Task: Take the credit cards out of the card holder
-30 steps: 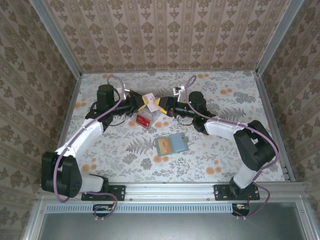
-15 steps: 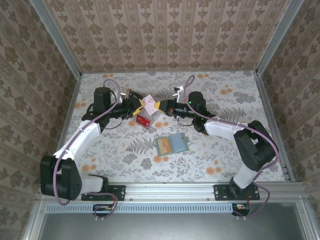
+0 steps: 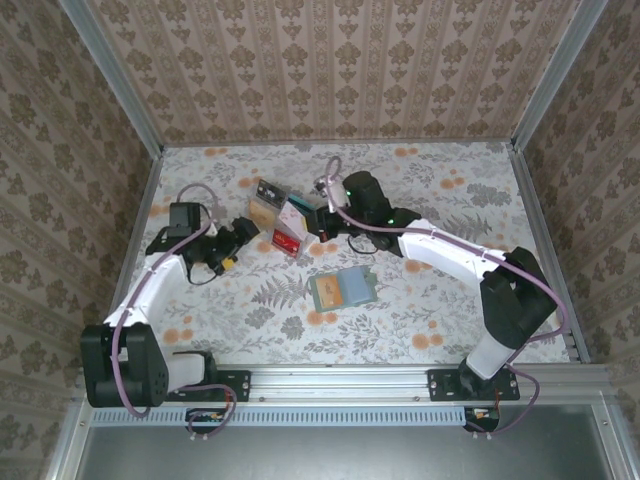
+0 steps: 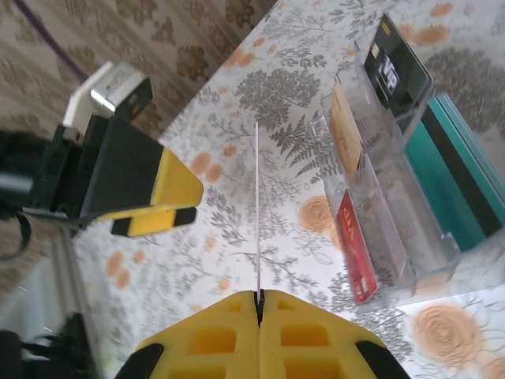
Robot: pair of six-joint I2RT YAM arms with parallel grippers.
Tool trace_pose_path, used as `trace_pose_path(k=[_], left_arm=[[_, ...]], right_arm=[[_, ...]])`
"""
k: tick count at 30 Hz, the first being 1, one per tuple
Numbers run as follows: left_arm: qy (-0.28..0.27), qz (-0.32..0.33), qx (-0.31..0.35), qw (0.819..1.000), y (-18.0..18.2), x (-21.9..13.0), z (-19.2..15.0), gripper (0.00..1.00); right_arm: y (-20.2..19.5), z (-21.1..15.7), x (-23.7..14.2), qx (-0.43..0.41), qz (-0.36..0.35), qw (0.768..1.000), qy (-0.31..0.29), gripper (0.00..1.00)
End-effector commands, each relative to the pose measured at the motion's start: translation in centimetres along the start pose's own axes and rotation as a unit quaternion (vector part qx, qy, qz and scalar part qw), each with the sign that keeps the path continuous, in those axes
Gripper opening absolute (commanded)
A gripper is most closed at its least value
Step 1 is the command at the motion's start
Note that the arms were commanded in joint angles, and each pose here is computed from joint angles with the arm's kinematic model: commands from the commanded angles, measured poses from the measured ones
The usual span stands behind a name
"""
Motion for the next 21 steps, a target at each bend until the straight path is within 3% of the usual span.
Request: trace_pose_path(k=[1, 10, 21], left_arm=[[-0.013, 0.035, 0.017, 0.999, 1.6, -0.8, -0.3, 1.0], [0.0, 0.03, 0.011, 0.999, 2.1, -0.9, 0.0, 1.0], [0.014, 0.014, -0.001, 1.0, 2.4, -0.3, -0.4, 1.0]], right_arm=[[-0.6, -0.5, 1.3, -0.124, -0.064, 0.989, 0.051, 0.0], [-1.6, -0.5, 5.6, -0.207, -0.09, 0.971, 0.078, 0.0], [-3.0, -1.4, 8.3, -0.228, -0.103, 0.964, 0.093, 0.0]])
Point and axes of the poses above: each hand's point on the last joint's axis, 136 mm out from that joint toward the fingers, its own x axis out along the fingers, its own y axis along the line the jaws close on, z = x × y, the point moved 6 cm from there along -x, back along the fingers, and after that the axes turned 6 degrees about -x, right-handed, at the moved point
